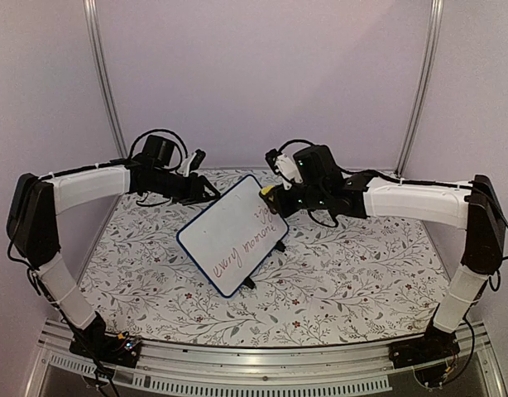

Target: Erase the whiteboard

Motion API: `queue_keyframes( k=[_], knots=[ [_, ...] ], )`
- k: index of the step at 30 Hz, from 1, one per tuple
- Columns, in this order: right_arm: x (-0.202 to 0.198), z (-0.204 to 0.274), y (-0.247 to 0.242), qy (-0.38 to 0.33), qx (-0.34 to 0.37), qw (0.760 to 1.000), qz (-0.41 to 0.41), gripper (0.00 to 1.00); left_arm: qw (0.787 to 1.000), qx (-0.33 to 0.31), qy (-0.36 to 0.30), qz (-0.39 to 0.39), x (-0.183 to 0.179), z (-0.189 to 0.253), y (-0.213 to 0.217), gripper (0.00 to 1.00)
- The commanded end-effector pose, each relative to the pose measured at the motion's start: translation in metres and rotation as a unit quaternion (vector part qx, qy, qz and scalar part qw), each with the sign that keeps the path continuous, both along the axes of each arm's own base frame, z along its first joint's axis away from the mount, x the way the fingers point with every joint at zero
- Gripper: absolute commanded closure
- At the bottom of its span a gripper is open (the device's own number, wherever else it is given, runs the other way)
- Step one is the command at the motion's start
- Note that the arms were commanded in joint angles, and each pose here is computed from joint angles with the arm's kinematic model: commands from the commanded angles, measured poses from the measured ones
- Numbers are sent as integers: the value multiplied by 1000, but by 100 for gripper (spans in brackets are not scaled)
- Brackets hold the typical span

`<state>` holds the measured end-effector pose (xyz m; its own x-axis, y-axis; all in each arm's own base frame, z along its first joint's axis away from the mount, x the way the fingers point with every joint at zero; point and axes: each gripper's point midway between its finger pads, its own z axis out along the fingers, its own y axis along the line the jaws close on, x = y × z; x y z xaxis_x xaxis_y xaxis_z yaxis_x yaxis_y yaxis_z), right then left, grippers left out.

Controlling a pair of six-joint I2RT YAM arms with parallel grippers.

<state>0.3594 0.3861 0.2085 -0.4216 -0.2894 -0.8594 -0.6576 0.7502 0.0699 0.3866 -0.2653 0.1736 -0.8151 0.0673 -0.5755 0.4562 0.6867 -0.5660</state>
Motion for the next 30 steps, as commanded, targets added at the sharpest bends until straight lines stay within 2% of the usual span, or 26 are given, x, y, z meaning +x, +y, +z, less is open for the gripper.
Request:
queue_keyframes(
  k=[1,3,9,14,17,20,23,30],
  knots=[
    [3,-27,4,17,-9,1000,-5,81,1000,-7,9,1,-3,-7,-3,60],
    [4,-34,3,24,-11,1000,-13,81,1000,-12,20,-1,-5,-11,-5,62],
    [1,-48,2,43,-6,999,-20,81,999,-40,20,-15,-12,-1,-12,57],
    [0,-54,4,58,-2,998,-21,81,999,-41,25,-19,-16,-5,-15,60],
    [1,-53,2,55,-4,998,-26,81,998,-38,32,-28,-19,-9,-21,70],
    [0,-55,0,57,-6,998,-29,81,999,-28,30,-26,-21,-12,-22,88],
    [-3,-56,-1,61,-4,998,-29,81,999,-28,27,-25,-21,-10,-22,99],
    [-10,-51,-6,66,-3,997,-28,81,999,-4,24,-42,-38,-11,-26,100]
  ],
)
